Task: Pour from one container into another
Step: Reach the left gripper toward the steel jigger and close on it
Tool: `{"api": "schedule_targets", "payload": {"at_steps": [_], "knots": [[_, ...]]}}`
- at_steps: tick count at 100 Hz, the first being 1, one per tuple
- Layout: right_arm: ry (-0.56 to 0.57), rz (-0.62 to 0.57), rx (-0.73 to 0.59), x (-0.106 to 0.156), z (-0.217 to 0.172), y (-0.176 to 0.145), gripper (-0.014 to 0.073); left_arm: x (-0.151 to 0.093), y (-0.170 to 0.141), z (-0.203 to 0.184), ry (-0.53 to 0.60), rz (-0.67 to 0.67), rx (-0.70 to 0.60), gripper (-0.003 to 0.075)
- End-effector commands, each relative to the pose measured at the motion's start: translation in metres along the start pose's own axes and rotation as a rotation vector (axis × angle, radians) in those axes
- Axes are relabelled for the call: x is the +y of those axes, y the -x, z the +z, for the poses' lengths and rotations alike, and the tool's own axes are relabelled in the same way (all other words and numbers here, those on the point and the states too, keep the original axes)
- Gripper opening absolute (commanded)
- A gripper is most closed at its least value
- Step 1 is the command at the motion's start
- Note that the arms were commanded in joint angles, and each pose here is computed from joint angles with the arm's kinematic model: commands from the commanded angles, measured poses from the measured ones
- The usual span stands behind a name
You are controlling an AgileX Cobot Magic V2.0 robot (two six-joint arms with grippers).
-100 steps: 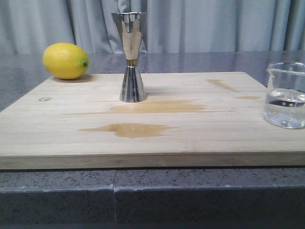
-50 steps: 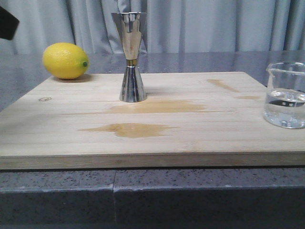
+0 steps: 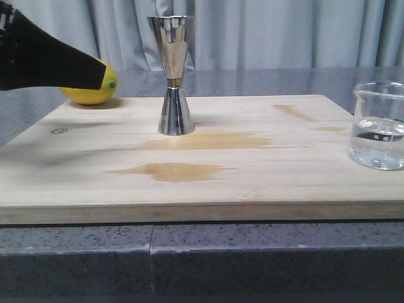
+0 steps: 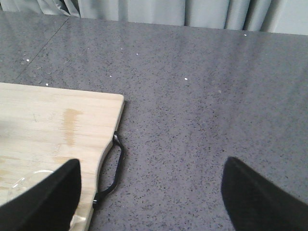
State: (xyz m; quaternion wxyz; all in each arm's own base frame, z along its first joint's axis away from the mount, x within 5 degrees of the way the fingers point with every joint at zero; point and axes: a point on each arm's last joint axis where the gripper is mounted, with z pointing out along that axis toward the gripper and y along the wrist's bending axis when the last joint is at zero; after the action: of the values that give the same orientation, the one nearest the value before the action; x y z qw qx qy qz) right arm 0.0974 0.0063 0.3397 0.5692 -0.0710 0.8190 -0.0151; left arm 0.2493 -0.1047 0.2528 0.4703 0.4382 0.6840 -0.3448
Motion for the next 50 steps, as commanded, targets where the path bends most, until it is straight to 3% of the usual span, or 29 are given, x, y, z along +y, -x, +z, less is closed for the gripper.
{"api": "schedule_targets", "payload": {"at_steps": [1, 18, 50], "knots": [[-0.015, -0.005, -0.097, -0.002, -0.002, 0.016, 0.0522, 0.002, 0.017, 0.000, -0.046, 0.032, -0.154, 0.0512], [-0.015, -0.005, -0.098, -0.002, -0.002, 0.016, 0.0522, 0.005, 0.013, 0.008, -0.132, 0.050, -0.262, 0.0512], [-0.015, -0.005, -0.102, -0.002, -0.002, 0.017, 0.0522, 0.007, 0.006, 0.032, -0.144, 0.085, -0.311, 0.0512]]}}
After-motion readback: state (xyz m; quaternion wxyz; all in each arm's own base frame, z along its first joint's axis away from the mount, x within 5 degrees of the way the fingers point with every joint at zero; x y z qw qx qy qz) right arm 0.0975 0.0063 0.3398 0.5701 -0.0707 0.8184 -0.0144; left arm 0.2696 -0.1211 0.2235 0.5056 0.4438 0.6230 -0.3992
